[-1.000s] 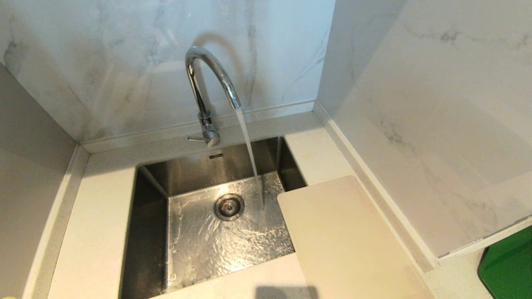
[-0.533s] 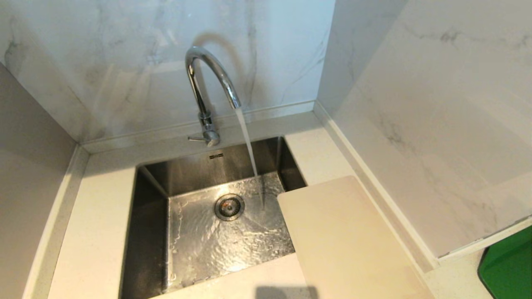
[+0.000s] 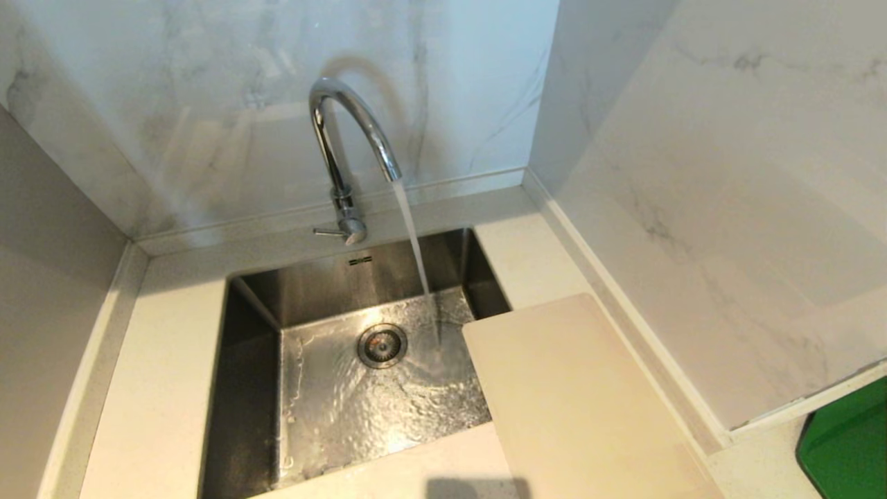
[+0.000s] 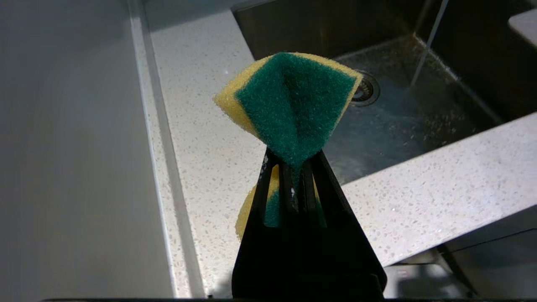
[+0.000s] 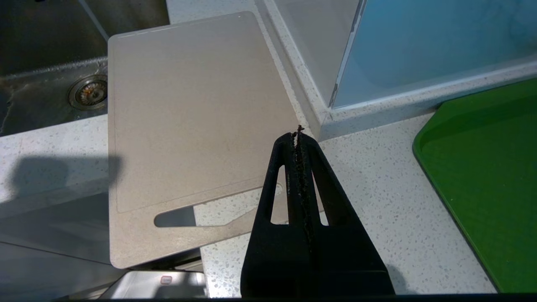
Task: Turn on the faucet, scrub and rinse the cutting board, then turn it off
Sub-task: Pick up the cutting board
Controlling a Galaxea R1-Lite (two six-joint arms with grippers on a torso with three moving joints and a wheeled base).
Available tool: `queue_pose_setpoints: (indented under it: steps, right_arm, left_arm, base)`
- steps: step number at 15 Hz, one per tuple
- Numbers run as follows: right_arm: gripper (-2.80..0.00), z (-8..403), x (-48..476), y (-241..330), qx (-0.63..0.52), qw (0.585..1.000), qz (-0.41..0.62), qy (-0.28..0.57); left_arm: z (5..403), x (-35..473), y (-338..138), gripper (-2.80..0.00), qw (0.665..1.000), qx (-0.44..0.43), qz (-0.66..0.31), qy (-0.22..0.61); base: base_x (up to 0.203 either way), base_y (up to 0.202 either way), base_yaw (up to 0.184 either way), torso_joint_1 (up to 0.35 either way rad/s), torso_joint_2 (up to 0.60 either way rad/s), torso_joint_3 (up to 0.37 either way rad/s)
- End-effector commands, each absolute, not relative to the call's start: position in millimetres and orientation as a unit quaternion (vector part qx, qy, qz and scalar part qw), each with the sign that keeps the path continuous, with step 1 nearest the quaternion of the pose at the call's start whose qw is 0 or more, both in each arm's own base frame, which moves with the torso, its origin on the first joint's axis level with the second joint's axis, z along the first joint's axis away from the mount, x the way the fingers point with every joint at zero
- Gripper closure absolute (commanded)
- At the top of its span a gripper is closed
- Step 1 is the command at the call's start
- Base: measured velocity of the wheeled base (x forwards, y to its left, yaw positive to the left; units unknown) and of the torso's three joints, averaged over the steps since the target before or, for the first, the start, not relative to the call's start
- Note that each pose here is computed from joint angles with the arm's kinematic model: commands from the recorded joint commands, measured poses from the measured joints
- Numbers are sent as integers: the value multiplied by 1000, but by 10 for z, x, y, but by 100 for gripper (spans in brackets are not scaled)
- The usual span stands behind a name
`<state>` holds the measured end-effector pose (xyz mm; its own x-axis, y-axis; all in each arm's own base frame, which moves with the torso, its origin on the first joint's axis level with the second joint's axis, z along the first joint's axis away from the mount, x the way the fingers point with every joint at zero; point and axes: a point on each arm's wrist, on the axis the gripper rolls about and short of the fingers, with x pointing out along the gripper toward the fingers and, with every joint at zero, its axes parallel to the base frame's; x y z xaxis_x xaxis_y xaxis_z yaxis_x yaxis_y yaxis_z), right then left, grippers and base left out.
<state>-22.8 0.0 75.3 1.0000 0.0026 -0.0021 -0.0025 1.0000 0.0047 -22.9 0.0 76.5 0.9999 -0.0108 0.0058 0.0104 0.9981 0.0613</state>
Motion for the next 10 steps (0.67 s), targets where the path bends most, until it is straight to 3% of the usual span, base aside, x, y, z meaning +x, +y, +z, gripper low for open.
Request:
queue_pose_setpoints:
  steps: [1, 10]
  right_arm:
    - [0, 753, -229, 0, 2, 1000, 2, 0]
    - [0, 749, -228, 0, 2, 1000, 2, 1]
  left_arm:
    - [755, -227, 1, 0, 1000, 3, -3, -3]
    - [754, -227, 2, 0, 1000, -10, -1, -3]
  base:
    - [0, 0, 0, 0, 0, 0]
    - [0, 0, 0, 0, 0, 0]
